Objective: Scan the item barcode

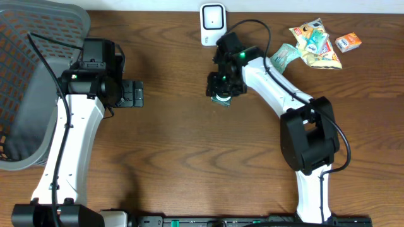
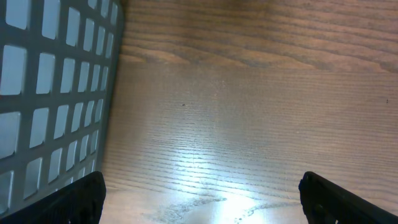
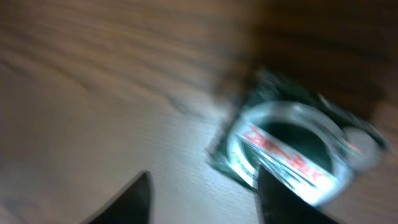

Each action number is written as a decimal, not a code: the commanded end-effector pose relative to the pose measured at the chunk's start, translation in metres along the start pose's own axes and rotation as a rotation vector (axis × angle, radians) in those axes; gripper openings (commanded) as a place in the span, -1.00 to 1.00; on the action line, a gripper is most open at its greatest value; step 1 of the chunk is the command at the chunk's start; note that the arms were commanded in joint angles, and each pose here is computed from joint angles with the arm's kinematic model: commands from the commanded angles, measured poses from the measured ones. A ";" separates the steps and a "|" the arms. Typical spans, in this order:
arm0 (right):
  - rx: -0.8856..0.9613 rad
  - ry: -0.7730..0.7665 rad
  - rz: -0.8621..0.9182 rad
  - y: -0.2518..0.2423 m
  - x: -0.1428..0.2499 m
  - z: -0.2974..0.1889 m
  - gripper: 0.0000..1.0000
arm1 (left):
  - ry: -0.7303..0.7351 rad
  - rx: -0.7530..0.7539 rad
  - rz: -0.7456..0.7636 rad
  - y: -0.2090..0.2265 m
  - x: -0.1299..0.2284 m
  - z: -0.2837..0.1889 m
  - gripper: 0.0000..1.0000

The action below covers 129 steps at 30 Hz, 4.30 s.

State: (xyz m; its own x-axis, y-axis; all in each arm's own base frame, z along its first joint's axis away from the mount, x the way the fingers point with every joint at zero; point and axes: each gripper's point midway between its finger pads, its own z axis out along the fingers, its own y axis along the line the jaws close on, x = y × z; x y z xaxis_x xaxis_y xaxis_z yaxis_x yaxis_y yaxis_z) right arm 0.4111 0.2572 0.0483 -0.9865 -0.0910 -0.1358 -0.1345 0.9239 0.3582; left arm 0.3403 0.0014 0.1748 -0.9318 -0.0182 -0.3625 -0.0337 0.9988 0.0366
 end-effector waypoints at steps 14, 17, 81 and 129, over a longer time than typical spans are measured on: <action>0.066 -0.145 -0.117 0.035 -0.019 0.020 -0.97 | 0.013 -0.010 0.008 0.001 0.003 0.003 0.96; 0.101 -0.127 -0.117 0.028 -0.014 0.031 -0.97 | 0.013 -0.010 0.008 0.001 0.003 0.003 0.95; 0.221 -0.235 -0.094 -0.063 -0.068 0.018 -0.98 | 0.013 -0.010 0.008 0.001 0.003 0.003 0.96; 0.267 -0.008 -0.341 -0.125 -0.010 -0.083 0.98 | 0.013 -0.010 0.008 0.001 0.003 0.003 0.96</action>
State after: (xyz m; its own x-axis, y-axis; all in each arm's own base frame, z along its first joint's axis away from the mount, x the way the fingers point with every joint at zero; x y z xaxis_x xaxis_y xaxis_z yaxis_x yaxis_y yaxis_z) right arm 0.4415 0.1067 0.0912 -0.9340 -0.2694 -0.2347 -0.2660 0.9629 -0.0466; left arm 0.3404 0.0014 0.1749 -0.9317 -0.0182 -0.3628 -0.0337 0.9988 0.0366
